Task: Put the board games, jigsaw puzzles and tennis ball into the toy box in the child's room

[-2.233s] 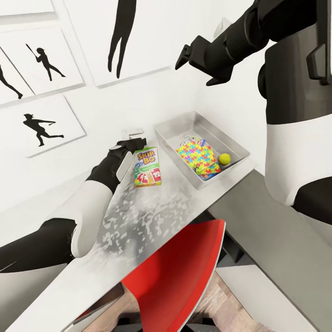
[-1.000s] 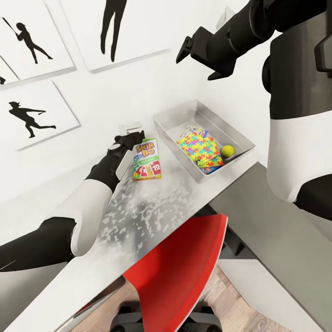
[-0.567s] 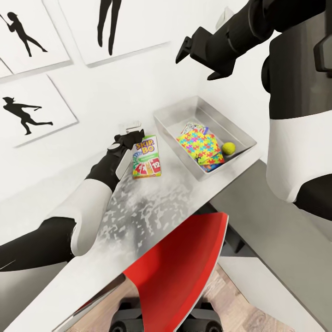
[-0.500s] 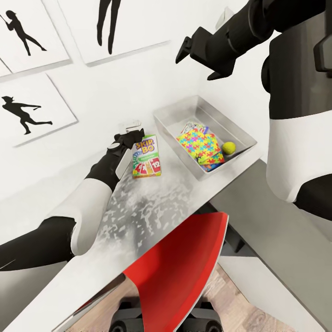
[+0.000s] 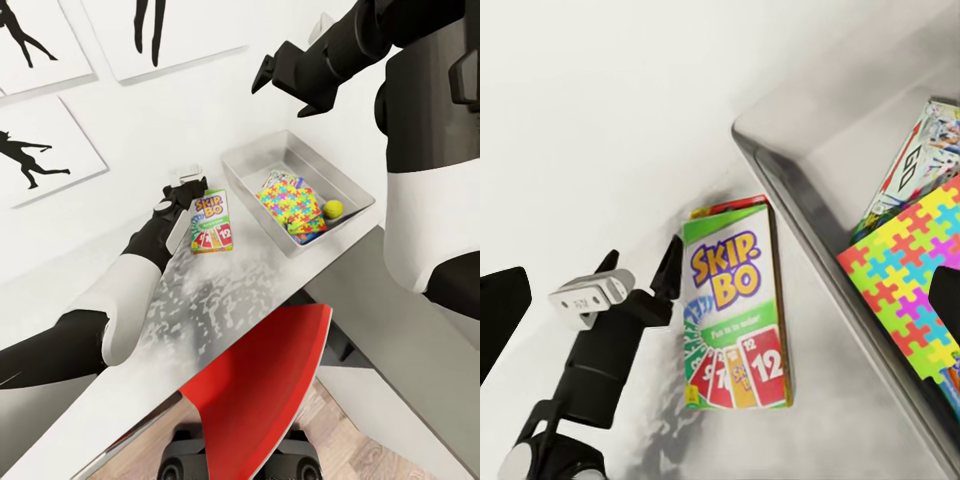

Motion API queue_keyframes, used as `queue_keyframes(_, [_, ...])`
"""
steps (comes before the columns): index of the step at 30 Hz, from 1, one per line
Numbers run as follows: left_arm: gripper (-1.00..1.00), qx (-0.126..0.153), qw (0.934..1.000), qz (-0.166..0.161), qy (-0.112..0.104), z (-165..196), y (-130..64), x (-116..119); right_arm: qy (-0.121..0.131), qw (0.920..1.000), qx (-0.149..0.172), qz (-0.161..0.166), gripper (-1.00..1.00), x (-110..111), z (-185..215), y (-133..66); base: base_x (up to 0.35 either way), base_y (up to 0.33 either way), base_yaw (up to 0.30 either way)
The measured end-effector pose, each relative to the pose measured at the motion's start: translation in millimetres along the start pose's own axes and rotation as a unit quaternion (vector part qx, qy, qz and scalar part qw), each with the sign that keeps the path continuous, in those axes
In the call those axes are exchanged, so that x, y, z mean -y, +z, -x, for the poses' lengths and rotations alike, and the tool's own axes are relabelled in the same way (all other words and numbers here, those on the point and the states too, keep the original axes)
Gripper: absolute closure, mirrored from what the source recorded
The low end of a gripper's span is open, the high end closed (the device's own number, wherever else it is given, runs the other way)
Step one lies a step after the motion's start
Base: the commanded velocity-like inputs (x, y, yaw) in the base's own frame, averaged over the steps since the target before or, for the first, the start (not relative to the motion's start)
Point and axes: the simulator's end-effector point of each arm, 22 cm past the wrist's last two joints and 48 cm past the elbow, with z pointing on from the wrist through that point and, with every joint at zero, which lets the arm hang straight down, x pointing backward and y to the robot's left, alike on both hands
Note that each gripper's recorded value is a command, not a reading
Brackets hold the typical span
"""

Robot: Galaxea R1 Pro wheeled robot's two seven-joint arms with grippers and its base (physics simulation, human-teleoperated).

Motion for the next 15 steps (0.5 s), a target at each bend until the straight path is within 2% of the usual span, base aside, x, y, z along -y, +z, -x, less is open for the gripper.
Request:
queue_keyframes(4, [-1.00, 0.007, 1.0000, 0.000, -0.002, 3, 1.5, 0, 0.000, 1.0000, -0.003, -0.001, -1.00, 2, -2, 4.8, 0.000, 0.000, 0.000])
queue_keyframes(15, [-1.00, -0.003, 1.0000, 0.001, -0.001, -11, 6.2, -3, 0.005, 0.9999, -0.011, -0.004, -1.00, 11, -8, 17.3, 0.000, 0.000, 0.000])
